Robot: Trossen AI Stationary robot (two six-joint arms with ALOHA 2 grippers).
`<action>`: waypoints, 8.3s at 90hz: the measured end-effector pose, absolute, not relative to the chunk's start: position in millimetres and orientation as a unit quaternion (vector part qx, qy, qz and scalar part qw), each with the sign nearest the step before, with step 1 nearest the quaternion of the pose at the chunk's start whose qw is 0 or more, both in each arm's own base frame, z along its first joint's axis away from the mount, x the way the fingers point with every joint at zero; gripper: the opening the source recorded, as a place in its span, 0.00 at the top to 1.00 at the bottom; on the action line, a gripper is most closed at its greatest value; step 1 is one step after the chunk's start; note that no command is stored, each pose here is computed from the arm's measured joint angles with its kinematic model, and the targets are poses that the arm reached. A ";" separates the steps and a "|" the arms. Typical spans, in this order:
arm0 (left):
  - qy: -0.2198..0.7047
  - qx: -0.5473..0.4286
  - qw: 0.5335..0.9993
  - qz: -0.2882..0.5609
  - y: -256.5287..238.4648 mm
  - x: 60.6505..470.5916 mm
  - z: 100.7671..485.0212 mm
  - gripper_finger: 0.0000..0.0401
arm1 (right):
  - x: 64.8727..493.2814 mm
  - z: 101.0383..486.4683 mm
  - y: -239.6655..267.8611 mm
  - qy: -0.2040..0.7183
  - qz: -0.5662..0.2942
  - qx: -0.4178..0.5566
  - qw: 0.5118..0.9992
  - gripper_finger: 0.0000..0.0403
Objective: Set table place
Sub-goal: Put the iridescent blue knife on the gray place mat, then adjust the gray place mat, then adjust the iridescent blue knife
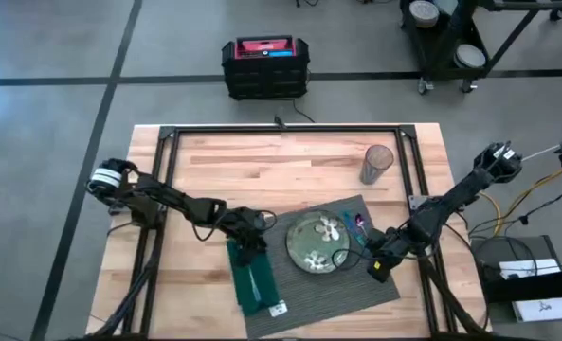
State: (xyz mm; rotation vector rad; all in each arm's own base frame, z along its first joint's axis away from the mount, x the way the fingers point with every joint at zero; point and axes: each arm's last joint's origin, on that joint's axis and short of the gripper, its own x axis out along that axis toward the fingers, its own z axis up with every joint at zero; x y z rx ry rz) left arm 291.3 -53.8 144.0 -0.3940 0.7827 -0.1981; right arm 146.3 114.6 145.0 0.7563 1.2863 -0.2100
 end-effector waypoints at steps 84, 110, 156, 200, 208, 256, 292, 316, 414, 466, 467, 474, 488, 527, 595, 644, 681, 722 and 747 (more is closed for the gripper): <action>0.379 -0.190 0.901 -0.096 -53.9 291.1 143.9 0.81 | 155.9 135.8 122.7 0.582 -0.064 0.335 0.738 0.83; 0.378 -0.190 0.901 -0.096 -53.9 291.2 143.9 0.81 | 160.0 136.9 123.0 0.548 -0.069 0.331 0.765 0.88; 0.378 -0.190 0.901 -0.096 -53.8 291.2 144.0 0.81 | 169.1 148.3 118.1 0.485 -0.080 0.288 0.822 0.83; 0.379 -0.195 0.900 -0.094 -53.8 291.2 144.0 0.81 | 182.6 138.4 84.6 0.527 -0.019 0.038 0.849 0.99; 0.379 -0.195 0.900 -0.094 -53.8 291.1 144.0 0.81 | 182.8 138.7 81.4 0.531 -0.017 0.033 0.847 1.00; 0.379 -0.194 0.900 -0.094 -53.8 291.2 144.0 0.81 | 185.1 137.7 78.1 0.524 -0.007 0.038 0.851 1.00; 0.379 -0.194 0.900 -0.095 -53.8 291.2 144.0 0.81 | 195.2 134.9 81.2 0.517 -0.020 0.048 0.854 1.00; 0.379 -0.194 0.900 -0.094 -53.8 291.2 144.0 0.81 | 189.5 167.6 84.0 0.549 -0.026 0.080 0.832 1.00; 0.469 -0.242 0.845 -0.087 -103.0 250.4 180.1 0.81 | 171.8 175.2 140.0 0.598 0.008 0.129 0.791 1.00; 0.468 -0.316 0.809 -0.162 -211.2 209.9 163.6 0.81 | 155.7 154.4 151.5 0.619 -0.029 0.117 0.776 1.00; 0.465 -0.318 0.810 -0.165 -212.4 210.8 163.2 0.81 | 155.8 153.8 151.8 0.620 -0.030 0.117 0.775 1.00; 0.463 -0.321 0.808 -0.172 -217.7 215.1 155.7 0.81 | 156.1 150.1 152.3 0.625 -0.039 0.116 0.771 1.00; 0.495 -0.283 0.800 -0.187 -239.4 231.0 148.1 0.81 | 157.4 145.5 153.4 0.628 -0.048 0.114 0.768 1.00; 0.563 -0.149 0.802 -0.133 -262.4 256.9 122.8 0.81 | 158.6 147.0 161.4 0.613 -0.062 0.158 0.771 1.00; 0.675 -0.105 0.729 -0.044 -264.7 203.3 123.8 0.81 | 202.4 127.7 208.4 0.596 -0.033 0.167 0.785 1.00; 0.624 -0.136 0.768 -0.049 -259.5 194.2 164.7 0.81 | 218.0 170.4 202.4 0.559 -0.043 0.126 0.818 1.00; 0.603 -0.138 0.785 -0.034 -260.4 197.4 162.6 0.81 | 254.9 158.6 128.2 0.564 -0.134 0.076 0.811 1.00; 0.605 -0.133 0.784 -0.034 -264.2 200.1 152.8 0.81 | 259.2 144.4 132.2 0.576 -0.115 0.080 0.806 1.00; 0.604 -0.131 0.785 -0.037 -264.2 200.2 152.8 0.81 | 259.3 142.9 132.1 0.571 -0.109 0.073 0.810 1.00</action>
